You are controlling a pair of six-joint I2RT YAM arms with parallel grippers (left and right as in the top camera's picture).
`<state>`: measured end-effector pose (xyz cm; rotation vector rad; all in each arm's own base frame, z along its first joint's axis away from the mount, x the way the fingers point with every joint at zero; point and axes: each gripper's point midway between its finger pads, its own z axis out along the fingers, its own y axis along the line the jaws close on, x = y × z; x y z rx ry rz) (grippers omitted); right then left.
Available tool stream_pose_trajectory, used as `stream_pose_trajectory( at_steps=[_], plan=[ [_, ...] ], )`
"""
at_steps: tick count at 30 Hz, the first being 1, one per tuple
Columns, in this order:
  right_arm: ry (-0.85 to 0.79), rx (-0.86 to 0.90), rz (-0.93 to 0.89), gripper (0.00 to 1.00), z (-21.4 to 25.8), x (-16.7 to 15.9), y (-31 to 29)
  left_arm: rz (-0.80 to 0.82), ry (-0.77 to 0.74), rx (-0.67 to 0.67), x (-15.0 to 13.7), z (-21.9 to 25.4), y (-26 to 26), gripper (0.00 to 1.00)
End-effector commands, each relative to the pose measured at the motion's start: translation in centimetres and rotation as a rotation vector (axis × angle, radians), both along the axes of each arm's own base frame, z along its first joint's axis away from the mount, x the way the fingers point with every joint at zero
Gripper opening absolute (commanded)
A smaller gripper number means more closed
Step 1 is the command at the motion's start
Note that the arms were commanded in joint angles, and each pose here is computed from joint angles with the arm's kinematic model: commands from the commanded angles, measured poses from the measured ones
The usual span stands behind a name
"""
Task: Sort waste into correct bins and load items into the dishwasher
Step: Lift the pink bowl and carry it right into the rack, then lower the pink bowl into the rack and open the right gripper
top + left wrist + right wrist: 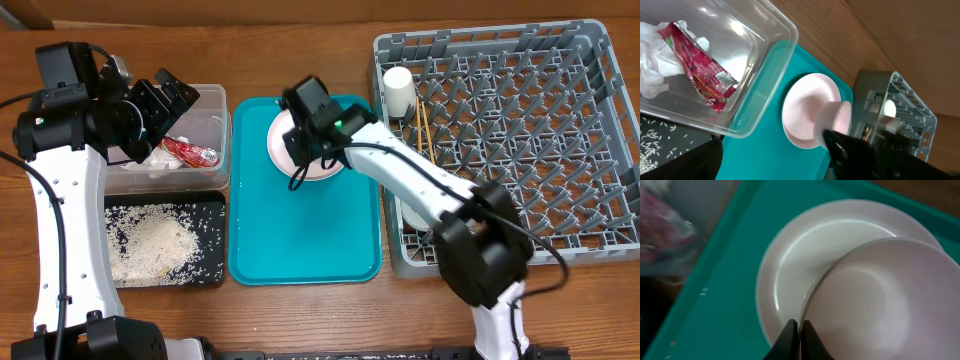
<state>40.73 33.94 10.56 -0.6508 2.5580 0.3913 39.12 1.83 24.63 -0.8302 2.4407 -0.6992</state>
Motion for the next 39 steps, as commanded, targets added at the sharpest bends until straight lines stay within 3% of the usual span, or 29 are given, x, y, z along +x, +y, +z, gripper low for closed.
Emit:
stream_pose_trajectory(
  at_steps=[1, 6, 10, 16, 24, 39],
  plan=[
    [-0.147, 0.238, 0.048, 0.04, 14.2, -1.4, 0.0, -0.003, -0.016, -0.002, 0.3, 0.5, 0.0, 1.0],
    [-0.088, 0.36, 0.032, 0.04, 20.3, -3.9, -6.3, -0.003, -0.016, -0.002, 0.3, 0.5, 0.0, 1.0],
    [0.007, 0.492, 0.077, 0.04, 22.2, -5.1, -10.7, -0.003, -0.016, -0.002, 0.3, 0.5, 0.0, 1.0],
    [0.062, 0.917, 0.204, 0.04, 24.7, -5.7, -19.2, -0.003, -0.016, -0.002, 0.3, 0.5, 0.0, 1.0],
    [0.029, 1.142, 0.209, 0.04, 19.2, -5.8, -23.6, -0.003, -0.016, -0.002, 0.3, 0.5, 0.0, 1.0],
    [0.094, 1.15, 0.246, 0.04, 10.9, -2.3, -22.1, -0.003, -0.016, -0.002, 0.3, 0.5, 0.0, 1.0]
  ],
)
